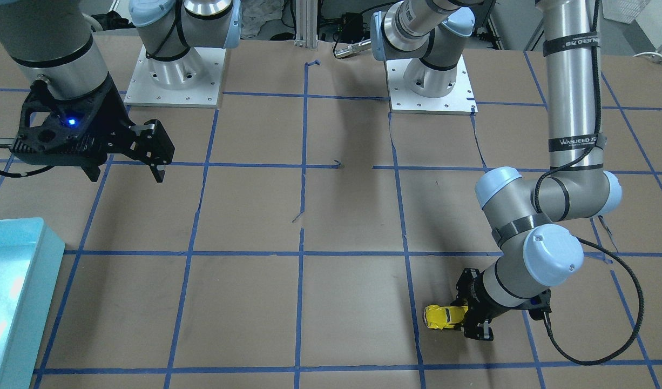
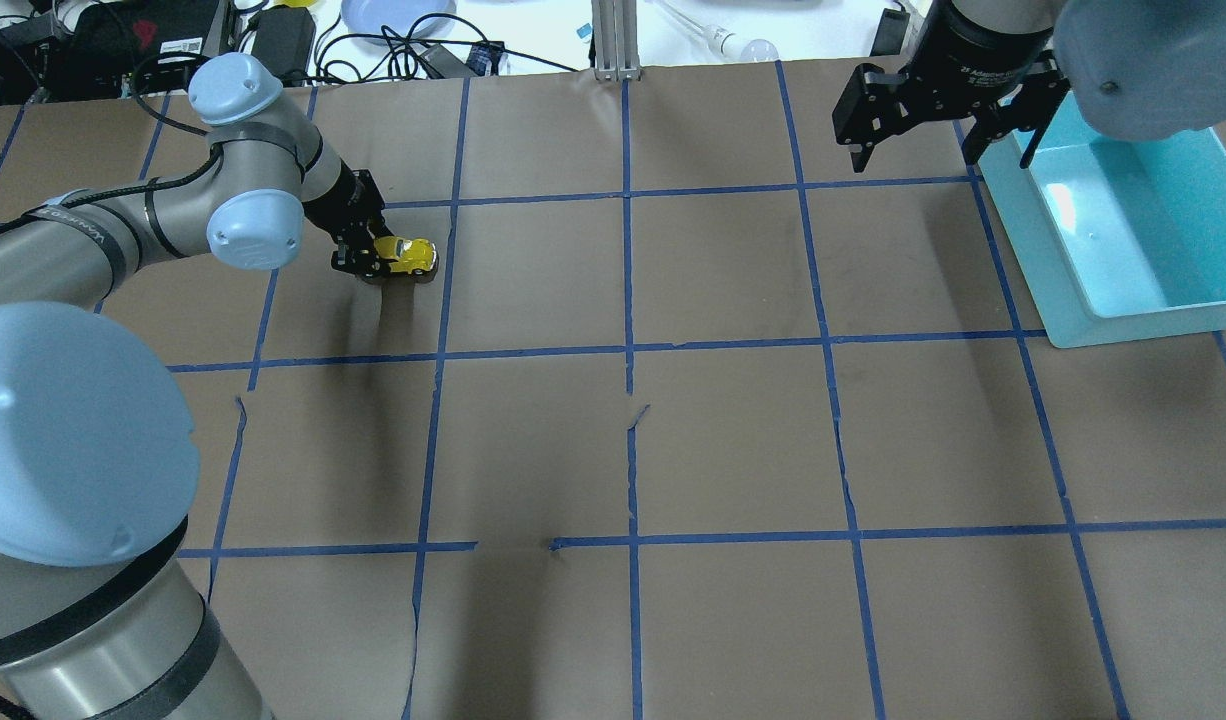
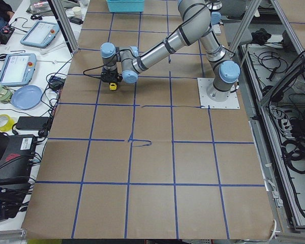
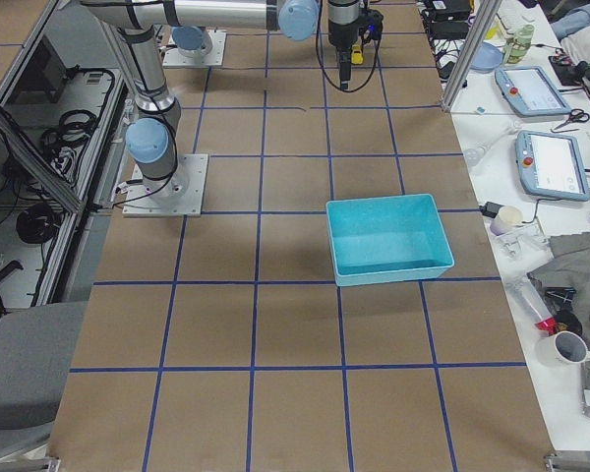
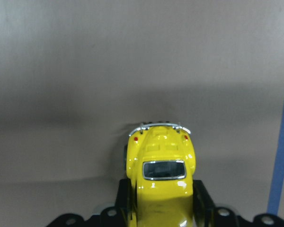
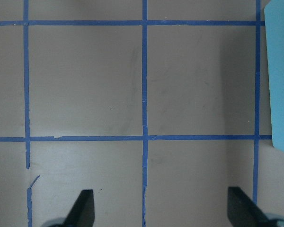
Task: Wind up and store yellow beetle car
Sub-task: 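Carry the car with the left gripper toward the blue tray and lower it, then open the left gripper to release the car and raise it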
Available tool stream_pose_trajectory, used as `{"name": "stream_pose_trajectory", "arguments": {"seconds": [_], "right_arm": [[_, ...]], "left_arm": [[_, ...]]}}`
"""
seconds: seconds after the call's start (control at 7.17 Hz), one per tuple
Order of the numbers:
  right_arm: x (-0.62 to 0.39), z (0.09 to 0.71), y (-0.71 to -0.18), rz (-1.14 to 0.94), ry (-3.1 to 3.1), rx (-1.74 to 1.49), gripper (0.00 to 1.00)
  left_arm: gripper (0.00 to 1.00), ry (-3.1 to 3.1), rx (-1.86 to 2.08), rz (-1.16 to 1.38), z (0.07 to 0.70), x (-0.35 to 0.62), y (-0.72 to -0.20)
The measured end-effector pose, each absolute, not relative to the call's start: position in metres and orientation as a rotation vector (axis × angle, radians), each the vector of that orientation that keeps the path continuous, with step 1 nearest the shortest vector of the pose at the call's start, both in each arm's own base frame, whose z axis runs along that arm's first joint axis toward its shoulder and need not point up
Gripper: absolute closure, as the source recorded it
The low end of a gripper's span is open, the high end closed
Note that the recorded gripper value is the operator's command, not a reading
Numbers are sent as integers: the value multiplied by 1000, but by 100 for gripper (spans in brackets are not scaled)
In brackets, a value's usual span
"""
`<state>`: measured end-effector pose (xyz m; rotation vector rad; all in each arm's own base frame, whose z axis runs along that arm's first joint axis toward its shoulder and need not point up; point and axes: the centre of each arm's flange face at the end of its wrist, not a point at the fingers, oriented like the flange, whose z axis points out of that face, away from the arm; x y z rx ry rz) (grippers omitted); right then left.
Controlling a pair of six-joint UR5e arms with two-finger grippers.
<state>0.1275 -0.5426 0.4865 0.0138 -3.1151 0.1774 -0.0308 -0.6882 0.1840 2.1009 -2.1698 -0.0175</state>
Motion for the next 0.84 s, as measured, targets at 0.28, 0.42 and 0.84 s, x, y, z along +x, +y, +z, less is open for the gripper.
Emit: {"name": "stream_pose_trajectory", "arguments": {"seconds": [0.28,0.42,0.84], "right_arm": [[127,487,-543,177,-3115,13,0],[128,486,-543,176,-3115,13,0],[127,486,-542,174,-3115,11,0]], "left_arm": [[100,-2162,2105,-10,186,-12,-689],[100,-2168,2098,-7,186,-3,-689],[100,-2199,2068,1,185,26,-687]]}}
